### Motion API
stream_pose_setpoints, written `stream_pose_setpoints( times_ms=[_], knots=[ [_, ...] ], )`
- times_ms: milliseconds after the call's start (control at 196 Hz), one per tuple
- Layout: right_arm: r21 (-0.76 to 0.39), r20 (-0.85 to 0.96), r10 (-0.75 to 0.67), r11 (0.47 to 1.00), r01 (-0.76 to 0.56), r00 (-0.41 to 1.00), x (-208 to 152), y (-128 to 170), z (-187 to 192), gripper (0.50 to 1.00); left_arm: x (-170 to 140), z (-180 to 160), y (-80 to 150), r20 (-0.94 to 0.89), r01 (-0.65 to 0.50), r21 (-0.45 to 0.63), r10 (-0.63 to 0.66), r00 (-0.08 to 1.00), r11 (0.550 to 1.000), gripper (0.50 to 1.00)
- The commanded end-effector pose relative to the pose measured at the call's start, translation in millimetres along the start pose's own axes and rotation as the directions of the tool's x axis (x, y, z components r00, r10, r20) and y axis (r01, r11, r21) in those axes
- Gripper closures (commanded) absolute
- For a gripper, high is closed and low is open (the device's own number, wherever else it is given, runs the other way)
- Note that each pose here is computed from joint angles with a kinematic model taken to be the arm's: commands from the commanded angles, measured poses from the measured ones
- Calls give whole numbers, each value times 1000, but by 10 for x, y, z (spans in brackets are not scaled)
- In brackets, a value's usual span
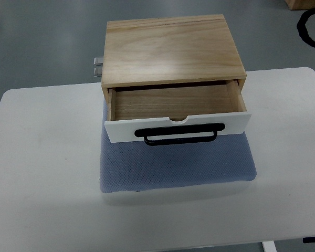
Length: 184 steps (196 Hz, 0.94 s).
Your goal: Open wood drawer with right hand
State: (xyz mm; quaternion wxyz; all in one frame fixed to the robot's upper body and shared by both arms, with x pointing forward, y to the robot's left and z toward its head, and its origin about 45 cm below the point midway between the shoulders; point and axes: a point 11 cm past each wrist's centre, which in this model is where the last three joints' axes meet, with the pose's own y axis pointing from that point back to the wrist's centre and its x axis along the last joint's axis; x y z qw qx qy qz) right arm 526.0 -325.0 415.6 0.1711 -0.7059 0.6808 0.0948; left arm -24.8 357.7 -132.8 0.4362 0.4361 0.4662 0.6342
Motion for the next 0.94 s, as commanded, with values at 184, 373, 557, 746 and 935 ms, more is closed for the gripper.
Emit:
stream_pose_setpoints(
  times_ms=[184, 373, 557, 746, 935],
  knots=[
    [-121, 74, 86, 990, -77, 993, 283, 127, 675, 556, 1, -2, 0, 0, 0, 0, 0, 1000, 1000, 500],
    [-117, 177, 152, 984, -132, 972, 476, 141, 693, 556, 1, -2, 0, 0, 0, 0, 0, 1000, 1000, 500],
    [-90, 154, 188, 980, -176, 970, 617, 157, 688, 556, 1, -2, 0, 0, 0, 0, 0, 1000, 1000, 500],
    [-107, 155, 209, 975, -194, 965, 659, 194, 801, 556, 1, -2, 0, 0, 0, 0, 0, 1000, 1000, 500],
    [-108, 162, 209, 975, -193, 964, 632, 201, 860, 556, 1, -2, 0, 0, 0, 0, 0, 1000, 1000, 500]
  ],
)
